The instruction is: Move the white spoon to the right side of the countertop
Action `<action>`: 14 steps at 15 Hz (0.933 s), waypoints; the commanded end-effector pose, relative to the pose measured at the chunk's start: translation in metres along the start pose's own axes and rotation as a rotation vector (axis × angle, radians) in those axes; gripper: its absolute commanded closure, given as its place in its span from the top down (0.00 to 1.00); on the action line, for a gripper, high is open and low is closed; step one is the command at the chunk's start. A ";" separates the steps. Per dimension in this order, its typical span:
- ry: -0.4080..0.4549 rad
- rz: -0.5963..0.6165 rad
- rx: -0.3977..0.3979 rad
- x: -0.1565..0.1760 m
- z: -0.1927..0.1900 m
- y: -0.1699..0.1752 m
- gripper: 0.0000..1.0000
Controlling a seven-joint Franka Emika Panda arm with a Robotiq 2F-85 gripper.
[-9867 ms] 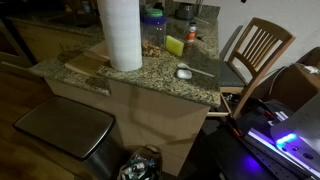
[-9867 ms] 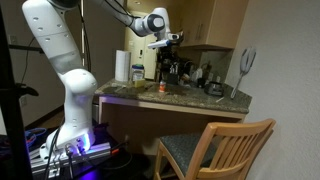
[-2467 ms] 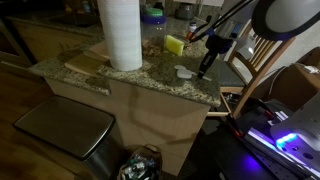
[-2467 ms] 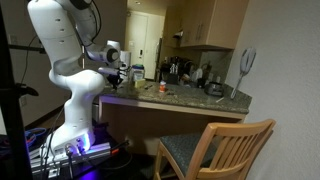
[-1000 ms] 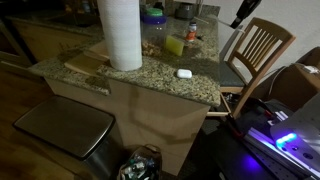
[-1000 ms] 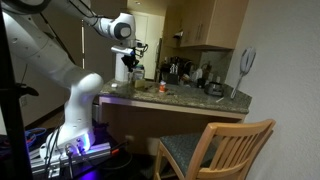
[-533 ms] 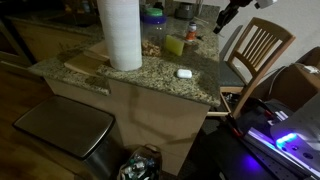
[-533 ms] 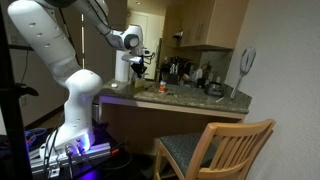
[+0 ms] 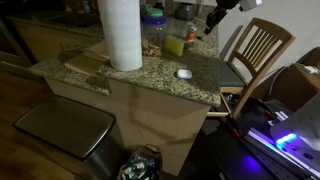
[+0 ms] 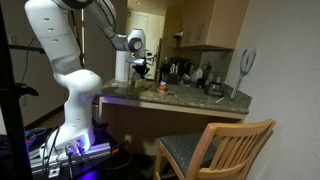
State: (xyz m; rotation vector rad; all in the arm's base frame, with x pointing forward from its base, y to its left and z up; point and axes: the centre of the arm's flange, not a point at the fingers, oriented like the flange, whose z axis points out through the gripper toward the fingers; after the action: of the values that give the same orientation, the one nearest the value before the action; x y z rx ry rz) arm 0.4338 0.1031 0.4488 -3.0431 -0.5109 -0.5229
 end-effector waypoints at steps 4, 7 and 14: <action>0.029 0.025 -0.034 0.045 0.057 0.016 0.03; 0.065 0.018 -0.055 0.083 0.071 0.011 0.03; 0.038 0.005 -0.059 0.087 0.082 0.005 0.03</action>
State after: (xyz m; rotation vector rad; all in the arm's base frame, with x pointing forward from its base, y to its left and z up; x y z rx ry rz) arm 0.5425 0.1358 0.4049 -3.0669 -0.4852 -0.6363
